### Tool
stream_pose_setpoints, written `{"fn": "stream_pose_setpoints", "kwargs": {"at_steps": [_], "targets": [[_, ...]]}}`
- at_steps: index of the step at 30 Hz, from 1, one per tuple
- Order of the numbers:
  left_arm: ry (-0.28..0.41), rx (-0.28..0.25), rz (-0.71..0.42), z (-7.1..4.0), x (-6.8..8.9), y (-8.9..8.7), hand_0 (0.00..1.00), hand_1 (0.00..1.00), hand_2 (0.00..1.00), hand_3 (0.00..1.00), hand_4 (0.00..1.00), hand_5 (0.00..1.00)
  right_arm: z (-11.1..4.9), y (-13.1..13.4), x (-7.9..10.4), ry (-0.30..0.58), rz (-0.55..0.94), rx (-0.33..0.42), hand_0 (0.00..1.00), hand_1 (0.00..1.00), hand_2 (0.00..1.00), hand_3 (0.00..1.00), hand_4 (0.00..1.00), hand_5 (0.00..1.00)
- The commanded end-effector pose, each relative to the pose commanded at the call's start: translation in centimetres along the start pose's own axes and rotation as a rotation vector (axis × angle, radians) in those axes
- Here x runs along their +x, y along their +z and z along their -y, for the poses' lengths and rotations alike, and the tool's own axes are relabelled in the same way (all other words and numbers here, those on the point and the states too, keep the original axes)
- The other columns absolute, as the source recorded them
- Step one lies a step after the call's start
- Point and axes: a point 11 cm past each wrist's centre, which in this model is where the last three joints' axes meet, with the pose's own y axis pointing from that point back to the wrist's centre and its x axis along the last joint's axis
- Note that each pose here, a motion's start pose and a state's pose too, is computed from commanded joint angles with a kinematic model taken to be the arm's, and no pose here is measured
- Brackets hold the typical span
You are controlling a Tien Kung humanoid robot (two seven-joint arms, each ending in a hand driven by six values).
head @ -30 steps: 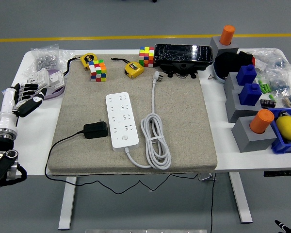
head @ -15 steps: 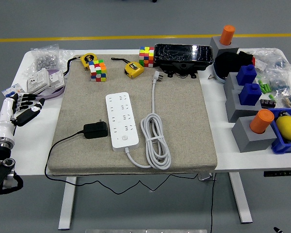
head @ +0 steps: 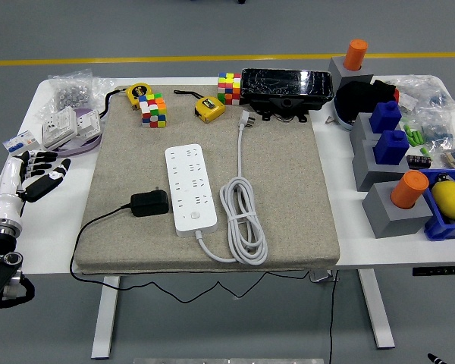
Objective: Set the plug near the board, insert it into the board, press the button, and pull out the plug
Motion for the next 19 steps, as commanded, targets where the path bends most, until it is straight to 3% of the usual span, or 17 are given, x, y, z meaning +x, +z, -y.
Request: {"fn": "stream_pose_setpoints", "kwargs": {"at_steps": [19], "targets": [[-0.01,0.008,0.018,-0.15,0.18,-0.24,0.663,0.673,0.674,0.596,0.792,0.391,0.04,0.58,0.05,0.003,-0.01,-0.016,0.58,0.674,0.686,0.615,0.981,0.521]]}}
